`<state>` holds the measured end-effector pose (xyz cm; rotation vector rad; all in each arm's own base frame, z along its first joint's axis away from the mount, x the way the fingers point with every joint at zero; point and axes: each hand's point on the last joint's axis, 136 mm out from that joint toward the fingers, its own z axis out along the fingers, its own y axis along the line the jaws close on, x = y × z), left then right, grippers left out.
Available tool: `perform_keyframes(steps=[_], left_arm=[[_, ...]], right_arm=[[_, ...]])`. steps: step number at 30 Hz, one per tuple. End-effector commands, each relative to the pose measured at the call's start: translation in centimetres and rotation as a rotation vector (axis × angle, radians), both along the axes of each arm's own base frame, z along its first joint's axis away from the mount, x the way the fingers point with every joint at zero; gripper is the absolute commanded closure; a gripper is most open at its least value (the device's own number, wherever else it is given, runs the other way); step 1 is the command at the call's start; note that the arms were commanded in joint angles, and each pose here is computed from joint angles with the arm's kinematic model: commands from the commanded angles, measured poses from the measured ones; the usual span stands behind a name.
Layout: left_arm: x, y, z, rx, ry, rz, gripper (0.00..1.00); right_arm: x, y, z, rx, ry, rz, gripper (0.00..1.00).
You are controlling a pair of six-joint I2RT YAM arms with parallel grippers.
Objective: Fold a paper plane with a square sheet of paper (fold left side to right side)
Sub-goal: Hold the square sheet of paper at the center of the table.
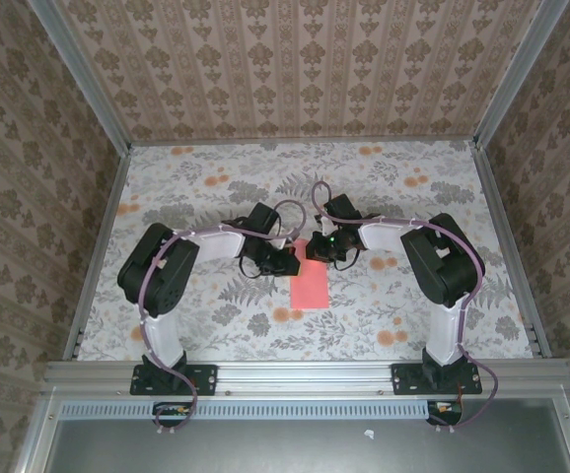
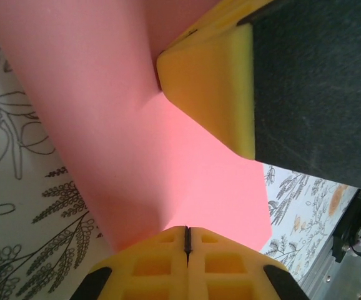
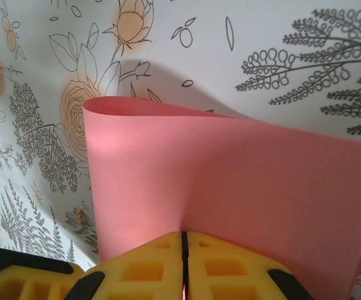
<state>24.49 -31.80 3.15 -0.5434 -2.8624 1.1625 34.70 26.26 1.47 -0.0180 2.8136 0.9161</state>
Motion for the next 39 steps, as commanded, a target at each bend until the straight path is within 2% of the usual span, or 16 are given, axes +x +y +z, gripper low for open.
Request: perform_keyframes(steps=[1,8,14,18,21,28,35,39], left_arm=[[-0.3,-0.1,-0.5,0.032,0.001,-0.028,1.00],[-0.9,0.9,-2.4,0.121,0.013,-0.008,1.00],[-1.5,1.7,-3.2,0.159,0.026,0.007,1.00],[-1.6,1.8,-3.1,0.161,0.026,0.012,1.00],[-1.5,1.7,-3.1,0.161,0.025,0.015,1.00],[-1.4,1.5,-2.8,0.157,0.018,0.012,1.00],[-1.4,1.5,-2.7,0.159,0.014,0.008,1.00],[-1.3,1.3,-2.5,0.153,0.011,0.007,1.00]], right_arm=[[-0.8,-1.8,-2.7,-0.100,0.053,-0.013,0.91],[0.3,-1.1,-0.9,-0.063,-0.010,-0.005,0.89],[1.7,-0.6,3.5,-0.013,-0.138,-0.008,0.83],[0.6,-1.7,6.5,-0.029,-0.193,0.006,0.78],[-1.7,-2.9,7.7,-0.043,-0.192,0.016,0.80],[-8.6,-2.4,5.2,0.028,-0.041,0.029,0.88],[-10.5,-0.6,1.8,0.023,0.069,0.074,0.88],[-11.1,-0.9,0.3,-0.012,0.120,0.071,0.89]])
